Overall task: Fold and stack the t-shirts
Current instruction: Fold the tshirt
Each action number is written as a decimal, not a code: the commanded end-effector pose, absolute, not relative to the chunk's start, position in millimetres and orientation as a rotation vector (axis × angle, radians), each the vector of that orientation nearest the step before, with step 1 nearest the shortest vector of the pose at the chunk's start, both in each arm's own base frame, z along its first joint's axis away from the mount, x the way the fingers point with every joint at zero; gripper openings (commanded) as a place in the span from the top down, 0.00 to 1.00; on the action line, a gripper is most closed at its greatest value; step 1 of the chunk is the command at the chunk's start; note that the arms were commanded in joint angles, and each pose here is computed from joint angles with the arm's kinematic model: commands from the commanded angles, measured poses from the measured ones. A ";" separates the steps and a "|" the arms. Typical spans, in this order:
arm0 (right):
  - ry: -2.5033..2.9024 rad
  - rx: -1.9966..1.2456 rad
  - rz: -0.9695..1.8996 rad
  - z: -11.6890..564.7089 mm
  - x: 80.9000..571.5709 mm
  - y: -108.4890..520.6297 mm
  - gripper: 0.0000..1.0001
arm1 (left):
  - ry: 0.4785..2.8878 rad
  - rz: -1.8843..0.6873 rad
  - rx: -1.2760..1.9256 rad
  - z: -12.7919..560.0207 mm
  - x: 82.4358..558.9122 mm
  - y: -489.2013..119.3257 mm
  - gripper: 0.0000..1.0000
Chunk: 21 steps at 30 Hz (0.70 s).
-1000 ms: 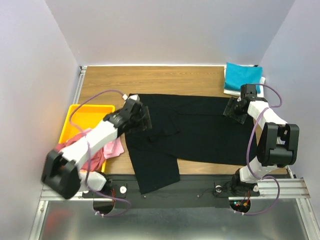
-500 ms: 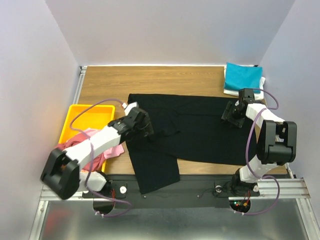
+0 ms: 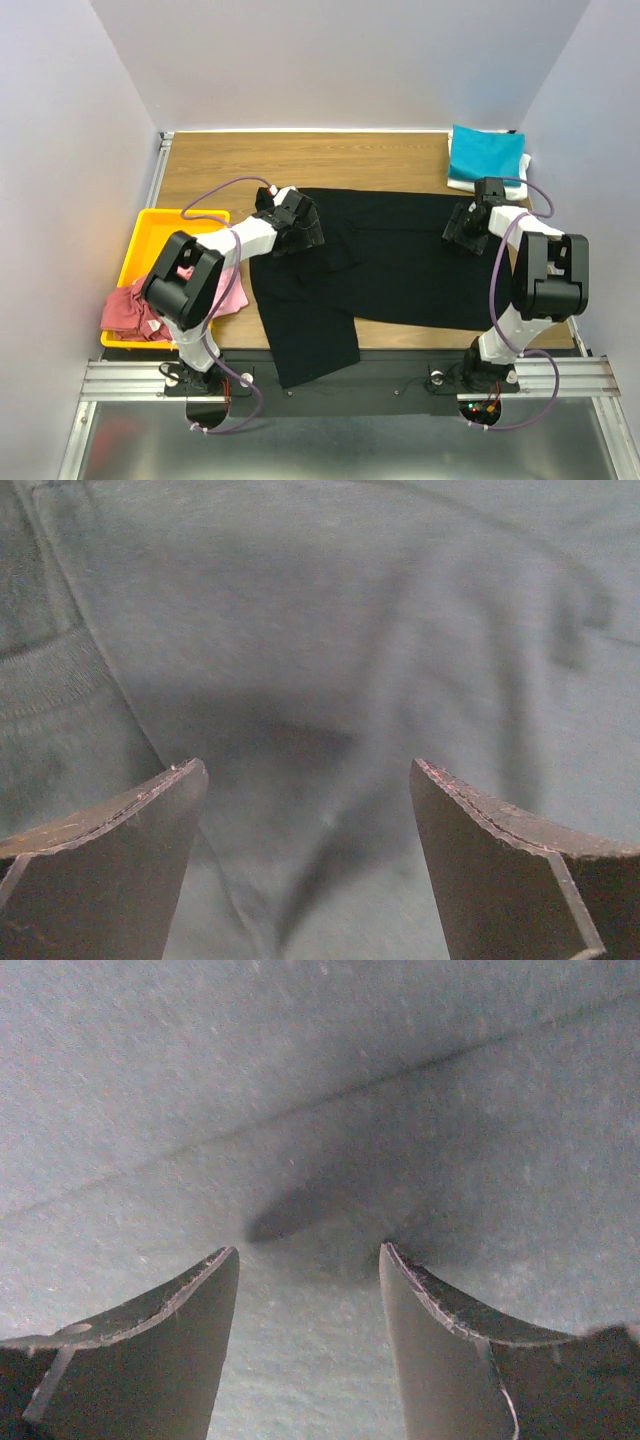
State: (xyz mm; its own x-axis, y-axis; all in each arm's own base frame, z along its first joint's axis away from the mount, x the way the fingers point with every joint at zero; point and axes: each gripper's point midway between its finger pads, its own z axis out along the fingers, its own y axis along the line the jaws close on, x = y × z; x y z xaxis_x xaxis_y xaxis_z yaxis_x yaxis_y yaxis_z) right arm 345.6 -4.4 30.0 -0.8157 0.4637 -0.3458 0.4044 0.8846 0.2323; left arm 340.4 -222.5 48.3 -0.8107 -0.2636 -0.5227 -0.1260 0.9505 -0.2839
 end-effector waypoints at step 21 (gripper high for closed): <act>2.736 0.500 0.290 -1.4 383.0 60.2 0.37 | 2.538 -0.194 -0.396 17.5 407.1 -134.9 0.05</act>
